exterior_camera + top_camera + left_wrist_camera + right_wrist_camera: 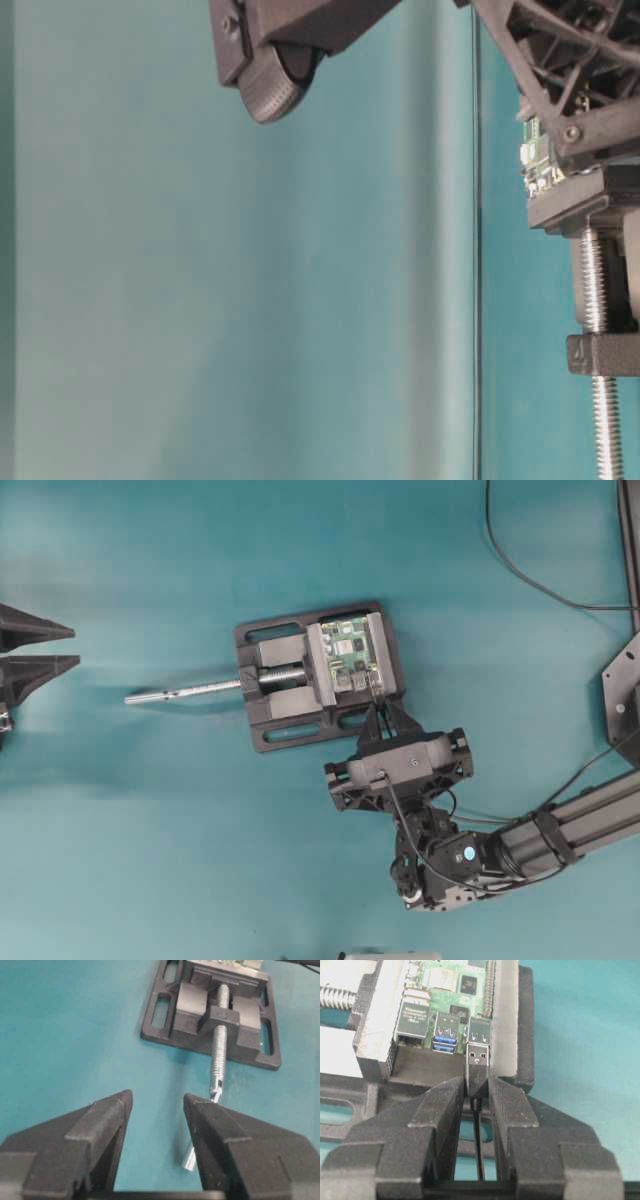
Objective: Insert the USB into the fixed PCB.
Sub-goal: 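Push the USB plug forward into the port with the right gripper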
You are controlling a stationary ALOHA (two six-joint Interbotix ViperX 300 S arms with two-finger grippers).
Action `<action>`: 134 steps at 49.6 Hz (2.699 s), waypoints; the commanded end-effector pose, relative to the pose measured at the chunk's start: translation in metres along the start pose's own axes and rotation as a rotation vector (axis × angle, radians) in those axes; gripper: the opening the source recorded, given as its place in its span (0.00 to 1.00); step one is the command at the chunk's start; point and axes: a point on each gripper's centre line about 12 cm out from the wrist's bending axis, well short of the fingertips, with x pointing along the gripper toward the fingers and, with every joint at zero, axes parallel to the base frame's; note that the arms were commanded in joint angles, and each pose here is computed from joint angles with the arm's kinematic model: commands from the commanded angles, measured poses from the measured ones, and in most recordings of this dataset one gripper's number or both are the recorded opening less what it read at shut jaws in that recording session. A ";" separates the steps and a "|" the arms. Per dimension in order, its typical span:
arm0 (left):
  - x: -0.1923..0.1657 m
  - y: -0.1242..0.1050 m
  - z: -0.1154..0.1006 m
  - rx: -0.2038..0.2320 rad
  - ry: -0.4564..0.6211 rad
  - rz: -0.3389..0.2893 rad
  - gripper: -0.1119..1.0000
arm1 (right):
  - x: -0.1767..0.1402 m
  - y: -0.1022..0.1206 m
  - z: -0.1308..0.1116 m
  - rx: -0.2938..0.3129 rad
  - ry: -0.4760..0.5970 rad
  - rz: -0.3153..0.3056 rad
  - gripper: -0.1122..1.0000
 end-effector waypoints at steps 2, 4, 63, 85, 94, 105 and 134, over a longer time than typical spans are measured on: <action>0.001 0.000 0.004 -0.008 -0.008 0.000 0.66 | -0.004 -0.001 0.019 0.051 0.007 0.011 0.27; 0.001 0.000 0.004 -0.007 -0.008 0.000 0.66 | -0.004 -0.001 0.019 0.053 0.009 0.011 0.27; 0.001 0.000 0.004 -0.007 -0.008 0.000 0.66 | 0.009 0.002 0.021 0.059 0.000 -0.042 0.27; 0.001 0.000 0.004 -0.008 -0.008 0.000 0.66 | 0.010 -0.001 0.030 0.036 0.009 -0.045 0.27; 0.001 0.000 0.004 -0.008 -0.008 0.000 0.66 | 0.015 0.001 0.032 0.038 0.013 -0.055 0.27; 0.001 0.000 0.004 -0.008 -0.008 0.000 0.66 | 0.022 0.008 0.033 0.055 0.021 -0.072 0.27; 0.001 0.000 0.004 -0.008 -0.008 0.000 0.66 | 0.032 0.011 0.034 0.064 0.025 -0.096 0.27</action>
